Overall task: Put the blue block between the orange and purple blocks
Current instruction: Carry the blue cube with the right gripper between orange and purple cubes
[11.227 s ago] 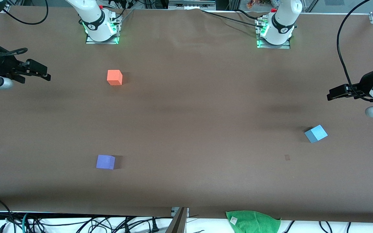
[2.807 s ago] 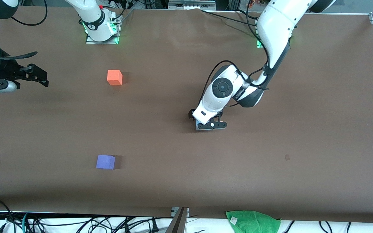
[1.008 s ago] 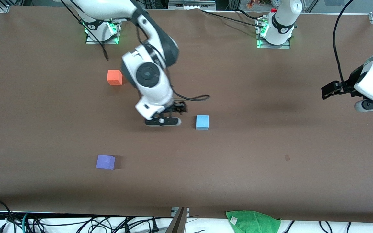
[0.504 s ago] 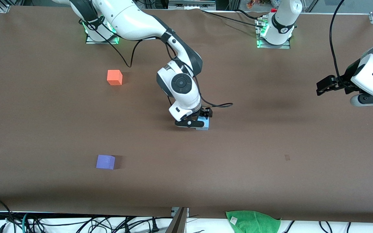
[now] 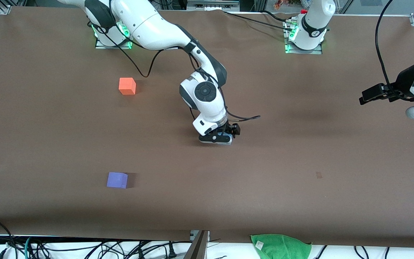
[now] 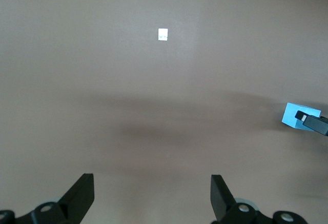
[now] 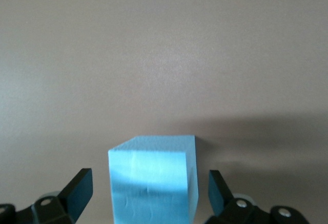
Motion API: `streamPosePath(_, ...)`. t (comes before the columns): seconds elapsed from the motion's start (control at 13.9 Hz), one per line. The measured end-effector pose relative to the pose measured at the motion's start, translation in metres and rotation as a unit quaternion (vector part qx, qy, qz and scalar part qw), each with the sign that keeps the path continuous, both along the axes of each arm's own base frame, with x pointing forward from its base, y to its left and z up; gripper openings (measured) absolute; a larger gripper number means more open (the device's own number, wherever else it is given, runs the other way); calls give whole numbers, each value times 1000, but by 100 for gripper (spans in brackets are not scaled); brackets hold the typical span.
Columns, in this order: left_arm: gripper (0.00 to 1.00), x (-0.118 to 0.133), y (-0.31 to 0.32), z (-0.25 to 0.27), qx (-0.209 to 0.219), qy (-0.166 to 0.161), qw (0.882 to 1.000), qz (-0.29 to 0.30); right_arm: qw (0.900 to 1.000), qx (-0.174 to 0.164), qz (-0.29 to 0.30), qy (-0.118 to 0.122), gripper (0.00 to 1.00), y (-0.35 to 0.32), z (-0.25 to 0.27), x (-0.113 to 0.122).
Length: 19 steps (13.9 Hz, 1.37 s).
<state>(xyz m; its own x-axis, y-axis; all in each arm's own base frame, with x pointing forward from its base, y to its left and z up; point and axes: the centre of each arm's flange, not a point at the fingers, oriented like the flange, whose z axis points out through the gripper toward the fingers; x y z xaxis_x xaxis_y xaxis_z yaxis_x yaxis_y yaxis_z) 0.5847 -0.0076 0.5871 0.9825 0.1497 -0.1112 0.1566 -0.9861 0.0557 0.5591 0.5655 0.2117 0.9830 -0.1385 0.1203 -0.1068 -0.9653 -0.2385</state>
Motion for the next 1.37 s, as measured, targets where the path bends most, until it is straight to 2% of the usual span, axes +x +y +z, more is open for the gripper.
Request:
streamPosePath(0.29, 100, 2, 3, -5, -1, 4, 1000, -8, 1000, -3, 4, -5, 96, 2, -10, -2)
streamPosePath(0.36, 100, 2, 4, -5, -1, 4, 1000, -8, 1000, -5, 7, -8, 86, 3, -10, -3)
streamPosePath(0.5, 100, 2, 4, -6, -1, 5, 1000, -10, 1000, -8, 9, -10, 62, 3, -8, -3)
streamPosePath(0.72, 100, 2, 3, -7, -2, 6, 1000, -14, 999, -33, 6, -5, 56, -7, 0, 7)
streamPosePath(0.94, 100, 3, 2, -8, -2, 7, 1000, -16, 998, -60, 27, -3, 56, -37, 39, 34)
streamPosePath(1.22, 100, 3, -7, -8, -2, 7, 1000, -24, 993, -90, 68, 17, 56, -129, 95, 82)
streamPosePath(1.37, 100, 3, -6, -8, -2, 7, 1000, -24, 990, -95, 97, 39, 56, -196, 101, 92)
